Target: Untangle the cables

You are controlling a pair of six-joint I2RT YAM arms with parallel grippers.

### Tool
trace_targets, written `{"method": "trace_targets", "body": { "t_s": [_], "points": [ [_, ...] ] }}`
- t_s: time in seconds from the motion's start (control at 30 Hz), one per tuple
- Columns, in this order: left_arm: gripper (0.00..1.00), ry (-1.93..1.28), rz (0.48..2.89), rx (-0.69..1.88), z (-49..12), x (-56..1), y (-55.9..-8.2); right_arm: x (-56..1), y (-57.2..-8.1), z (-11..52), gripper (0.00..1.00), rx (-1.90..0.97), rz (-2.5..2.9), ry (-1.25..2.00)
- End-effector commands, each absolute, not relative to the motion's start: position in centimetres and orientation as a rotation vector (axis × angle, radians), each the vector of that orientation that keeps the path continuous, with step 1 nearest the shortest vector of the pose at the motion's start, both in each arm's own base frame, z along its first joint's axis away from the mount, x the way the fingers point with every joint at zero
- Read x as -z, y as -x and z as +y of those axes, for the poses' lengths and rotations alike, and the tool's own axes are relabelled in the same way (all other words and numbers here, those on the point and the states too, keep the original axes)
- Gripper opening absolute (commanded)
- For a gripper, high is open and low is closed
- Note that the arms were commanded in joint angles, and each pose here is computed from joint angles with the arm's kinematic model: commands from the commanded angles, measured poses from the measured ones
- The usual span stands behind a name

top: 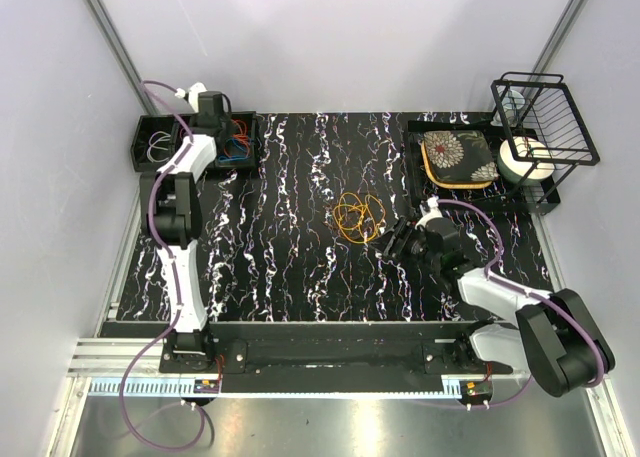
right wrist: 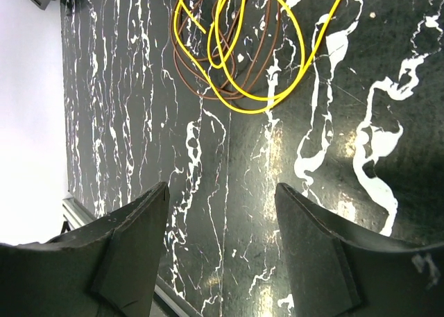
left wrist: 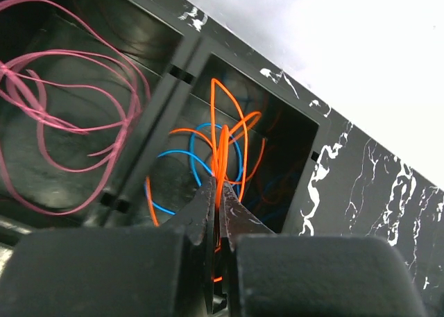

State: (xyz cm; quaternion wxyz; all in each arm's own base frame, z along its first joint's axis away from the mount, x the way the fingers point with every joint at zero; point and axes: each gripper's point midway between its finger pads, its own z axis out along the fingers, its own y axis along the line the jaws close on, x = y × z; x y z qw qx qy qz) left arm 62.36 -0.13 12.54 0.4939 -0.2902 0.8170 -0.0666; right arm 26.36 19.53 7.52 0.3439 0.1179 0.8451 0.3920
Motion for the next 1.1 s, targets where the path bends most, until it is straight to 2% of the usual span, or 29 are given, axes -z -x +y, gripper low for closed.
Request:
{"method": "trace_targets", "body": {
  "t_s": [0.0, 0.1, 0.13, 0.23, 0.27, 0.43, 0.47, 0.57, 0.6, 0.87, 1.07],
  "points": [
    [0.00, 0.658, 1.891, 0.158, -0.6, -15.0, -64.8, -9.4, -27.8, 20.3, 0.69, -1.055, 2.142, -0.266],
    [0.15, 0.643, 1.915, 0.146, -0.8, -14.3, -64.8, -9.3, -27.9, 20.4, 0.68, -1.060, 2.153, -0.265],
    [0.24, 0.644, 1.918, 0.135, -0.7, -14.2, -64.7, -9.2, -27.9, 20.5, 0.68, -1.062, 2.156, -0.263],
    [0.35, 0.660, 1.893, 0.102, 0.1, -14.8, -64.2, -9.2, -27.9, 20.4, 0.68, -1.064, 2.155, -0.266],
    [0.42, 0.652, 1.892, 0.093, 0.1, -14.9, -64.0, -9.2, -27.9, 20.5, 0.68, -1.065, 2.156, -0.264],
    [0.65, 0.622, 1.865, 0.068, -0.5, -17.0, -62.8, -9.1, -27.9, 20.6, 0.68, -1.073, 2.160, -0.259],
    [0.73, 0.610, 1.860, 0.058, -0.6, -17.6, -62.6, -9.2, -27.9, 20.7, 0.68, -1.076, 2.161, -0.257],
    [0.84, 0.569, 1.836, 0.043, -1.5, -20.2, -61.6, -9.1, -28.1, 20.8, 0.68, -1.077, 2.164, -0.253],
    [0.99, 0.559, 1.816, 0.045, -1.7, -21.8, -61.3, -9.1, -28.0, 20.8, 0.67, -1.077, 2.166, -0.247],
    [0.99, 0.484, 1.813, 0.067, -5.5, -28.6, -56.2, -9.1, -28.0, 21.0, 0.67, -1.084, 2.163, -0.237],
    [0.99, 0.416, 1.896, 0.076, -8.7, -28.8, -49.6, -9.2, -27.8, 21.0, 0.67, -1.097, 2.158, -0.230]
  ]
}}
